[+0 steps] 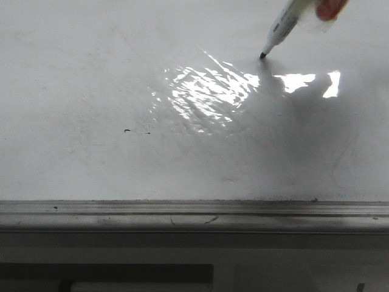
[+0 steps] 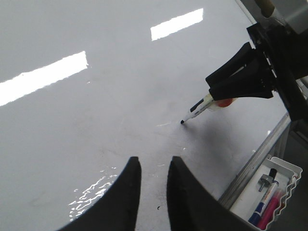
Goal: Write number 9 on whiteboard
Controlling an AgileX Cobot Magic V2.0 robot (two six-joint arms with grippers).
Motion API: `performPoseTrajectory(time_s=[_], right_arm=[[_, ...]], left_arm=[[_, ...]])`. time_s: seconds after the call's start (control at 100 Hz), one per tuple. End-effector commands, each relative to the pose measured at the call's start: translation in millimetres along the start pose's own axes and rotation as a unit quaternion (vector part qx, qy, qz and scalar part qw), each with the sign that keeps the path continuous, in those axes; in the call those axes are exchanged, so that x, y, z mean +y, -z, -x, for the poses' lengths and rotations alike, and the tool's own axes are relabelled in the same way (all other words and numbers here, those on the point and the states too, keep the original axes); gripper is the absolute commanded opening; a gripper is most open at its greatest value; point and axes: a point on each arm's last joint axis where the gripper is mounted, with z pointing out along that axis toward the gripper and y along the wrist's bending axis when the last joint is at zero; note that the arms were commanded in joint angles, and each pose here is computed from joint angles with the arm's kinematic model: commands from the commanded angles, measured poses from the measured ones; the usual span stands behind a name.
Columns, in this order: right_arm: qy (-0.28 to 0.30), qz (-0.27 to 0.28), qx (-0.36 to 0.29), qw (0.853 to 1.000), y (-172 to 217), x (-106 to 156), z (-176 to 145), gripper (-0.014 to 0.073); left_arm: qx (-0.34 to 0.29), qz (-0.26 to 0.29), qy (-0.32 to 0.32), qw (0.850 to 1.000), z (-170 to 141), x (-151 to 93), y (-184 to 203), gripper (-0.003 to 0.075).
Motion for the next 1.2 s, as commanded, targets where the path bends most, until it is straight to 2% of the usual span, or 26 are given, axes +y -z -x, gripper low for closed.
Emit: performPoseTrajectory(time_s=[0.0,0.21,0.29,0.51,0.83,1.19], right_arm=[[0.001,-0.004,-0.020,1.000,-1.3,-1.1,9.7,-0.0043],[-0.027,0.042,-0.017,0.999,-8.0,11.2,9.7,-0.0069],[-0.046,0.027,0.018,0.998,-9.5,9.5,3.2,-0.0069],[-0.025,-0.023,0.083,0.996,-3.9,-1.7,-8.9,-0.0069],[-0.022,-0.038,0.026,0.999,1.3,-15.4,11.6,-0.0069],[-0.019,-0.044,0.010,0.999,-5.8,-19.8,20.8,-0.0069]], left_arm=[[-0.035,0.018,0.014,0.999,12.9,3.7,2.9,0.0116],[-0.034,0.018,0.014,0.999,12.8,3.5,2.9,0.0116],[-0.034,0.018,0.014,0.999,12.8,3.5,2.9,0.0116],[-0.027,0.009,0.015,1.000,11.5,1.9,2.7,0.0116],[-0.026,0.008,0.015,1.000,11.3,1.7,2.7,0.0116],[-0.026,0.008,0.015,1.000,11.3,1.7,2.7,0.0116]])
